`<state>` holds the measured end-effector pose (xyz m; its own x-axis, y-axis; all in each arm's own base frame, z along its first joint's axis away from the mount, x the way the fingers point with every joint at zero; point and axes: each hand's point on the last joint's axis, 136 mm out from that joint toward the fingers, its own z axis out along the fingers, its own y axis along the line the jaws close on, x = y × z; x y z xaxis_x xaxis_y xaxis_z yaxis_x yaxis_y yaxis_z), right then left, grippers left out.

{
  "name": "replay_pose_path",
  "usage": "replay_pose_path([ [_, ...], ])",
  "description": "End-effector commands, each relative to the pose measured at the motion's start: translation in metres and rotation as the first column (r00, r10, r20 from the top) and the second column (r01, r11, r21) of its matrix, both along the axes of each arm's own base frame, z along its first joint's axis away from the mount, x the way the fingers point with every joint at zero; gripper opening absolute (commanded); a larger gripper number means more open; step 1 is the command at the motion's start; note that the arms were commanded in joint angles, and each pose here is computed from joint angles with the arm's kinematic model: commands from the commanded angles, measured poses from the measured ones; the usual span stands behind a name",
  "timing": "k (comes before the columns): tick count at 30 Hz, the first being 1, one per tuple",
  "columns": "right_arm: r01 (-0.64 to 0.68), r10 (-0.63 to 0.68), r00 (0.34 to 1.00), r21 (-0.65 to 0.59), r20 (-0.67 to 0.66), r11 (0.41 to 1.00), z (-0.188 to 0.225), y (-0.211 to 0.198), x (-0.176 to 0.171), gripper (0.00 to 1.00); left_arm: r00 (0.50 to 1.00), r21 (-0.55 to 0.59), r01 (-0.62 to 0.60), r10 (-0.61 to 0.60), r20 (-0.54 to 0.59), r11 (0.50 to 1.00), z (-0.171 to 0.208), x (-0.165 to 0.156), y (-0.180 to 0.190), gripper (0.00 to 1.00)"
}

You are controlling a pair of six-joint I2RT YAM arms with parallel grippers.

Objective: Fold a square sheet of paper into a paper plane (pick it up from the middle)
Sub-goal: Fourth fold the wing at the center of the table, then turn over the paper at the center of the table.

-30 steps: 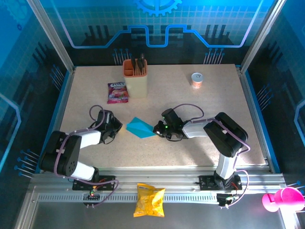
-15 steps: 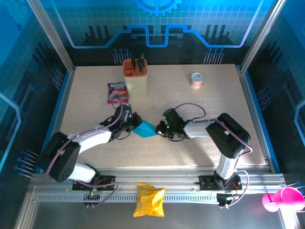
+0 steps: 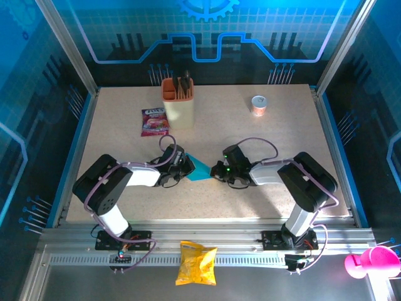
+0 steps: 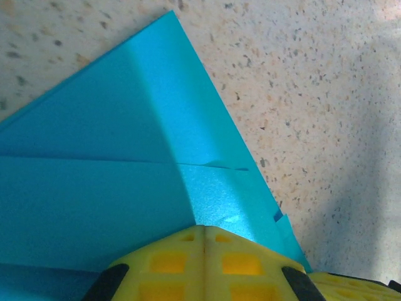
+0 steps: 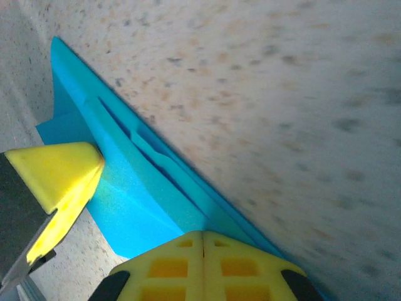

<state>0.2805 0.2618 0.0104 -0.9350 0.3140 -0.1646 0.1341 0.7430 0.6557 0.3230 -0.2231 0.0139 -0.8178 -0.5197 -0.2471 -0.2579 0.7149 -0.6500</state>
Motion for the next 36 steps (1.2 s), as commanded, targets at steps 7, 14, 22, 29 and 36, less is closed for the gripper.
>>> replay_pose_path([
  [7,0.143,-0.177,0.968,-0.186,-0.181,0.972,-0.030,-0.109,-0.047,0.00,0.994,0.140,-0.026,0.040,-0.099,0.990,-0.033,-0.019,0.031,0.00],
  [14,0.022,-0.021,1.000,-0.091,0.013,0.996,0.037,-0.089,-0.022,0.31,0.972,0.184,0.234,-0.226,-0.061,0.955,-0.017,-0.014,0.008,0.00],
  [22,-0.154,0.151,0.985,0.028,0.078,0.988,0.055,-0.037,-0.003,0.37,0.936,0.224,0.347,-0.350,-0.030,0.911,-0.018,-0.017,0.003,0.00],
  [29,-0.200,0.201,0.978,-0.020,0.058,0.980,0.029,-0.010,-0.001,0.36,0.935,0.213,0.351,-0.354,-0.025,0.912,-0.018,-0.018,0.002,0.00],
  [36,-0.229,0.230,0.973,-0.061,0.012,0.972,0.004,-0.006,-0.014,0.36,0.937,0.219,0.346,-0.349,-0.027,0.912,-0.020,-0.020,0.004,0.00],
])
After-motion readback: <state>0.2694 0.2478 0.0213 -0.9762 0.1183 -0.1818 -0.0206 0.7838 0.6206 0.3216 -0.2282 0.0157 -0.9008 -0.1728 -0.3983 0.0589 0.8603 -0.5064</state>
